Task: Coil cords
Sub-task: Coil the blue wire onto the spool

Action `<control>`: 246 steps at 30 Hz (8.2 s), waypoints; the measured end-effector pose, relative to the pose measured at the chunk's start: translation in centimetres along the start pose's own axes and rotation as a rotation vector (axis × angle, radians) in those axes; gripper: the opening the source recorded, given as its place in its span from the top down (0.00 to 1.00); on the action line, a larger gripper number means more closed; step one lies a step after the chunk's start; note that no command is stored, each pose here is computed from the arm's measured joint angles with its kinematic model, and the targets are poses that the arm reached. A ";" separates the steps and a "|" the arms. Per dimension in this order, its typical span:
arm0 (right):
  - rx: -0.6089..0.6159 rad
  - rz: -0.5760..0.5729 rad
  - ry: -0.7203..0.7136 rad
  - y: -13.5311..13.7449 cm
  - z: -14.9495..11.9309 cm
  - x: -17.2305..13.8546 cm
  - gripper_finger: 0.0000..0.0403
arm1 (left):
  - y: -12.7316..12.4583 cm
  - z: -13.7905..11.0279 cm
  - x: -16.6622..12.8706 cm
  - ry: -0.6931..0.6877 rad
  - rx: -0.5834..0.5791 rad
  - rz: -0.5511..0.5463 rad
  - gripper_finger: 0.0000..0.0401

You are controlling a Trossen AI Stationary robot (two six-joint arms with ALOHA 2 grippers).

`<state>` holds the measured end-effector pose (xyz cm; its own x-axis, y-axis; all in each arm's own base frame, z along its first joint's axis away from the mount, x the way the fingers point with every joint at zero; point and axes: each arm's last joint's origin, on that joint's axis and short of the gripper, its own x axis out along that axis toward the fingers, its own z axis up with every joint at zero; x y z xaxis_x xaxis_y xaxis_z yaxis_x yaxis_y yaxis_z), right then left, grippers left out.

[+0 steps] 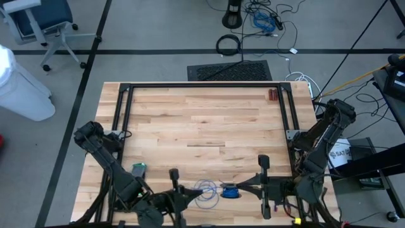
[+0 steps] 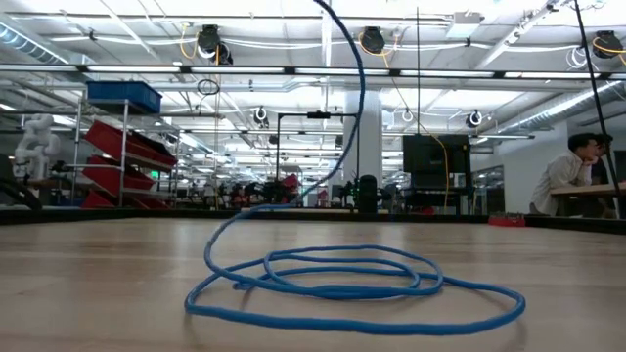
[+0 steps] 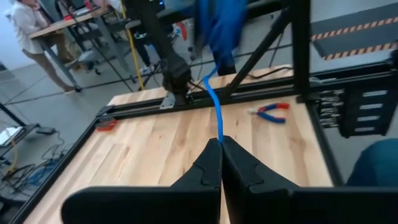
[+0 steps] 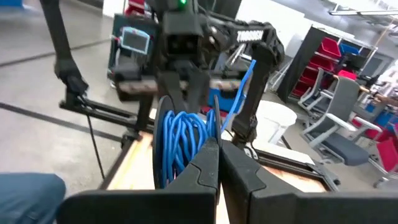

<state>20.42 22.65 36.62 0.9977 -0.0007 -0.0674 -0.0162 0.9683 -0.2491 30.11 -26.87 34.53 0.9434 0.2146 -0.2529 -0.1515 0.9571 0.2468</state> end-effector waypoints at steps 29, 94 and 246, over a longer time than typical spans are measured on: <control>-0.160 -0.015 0.088 0.2 -2.2 2.9 1.00 | 0.2 1.7 -1.4 -0.083 -0.102 0.020 1.00; 0.103 -0.400 0.114 -1.9 -4.4 7.7 1.00 | 2.0 -0.9 7.9 -0.047 -0.282 0.099 0.78; 0.054 -0.110 -0.201 1.4 2.8 -1.8 1.00 | -3.2 -3.9 11.5 -0.161 -0.052 -0.233 0.99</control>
<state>18.75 24.74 39.12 0.9864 -0.0628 0.1521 0.0918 0.9771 -0.1921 40.29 -26.65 27.18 0.9887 -0.0422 -0.1441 0.0640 0.9866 0.1501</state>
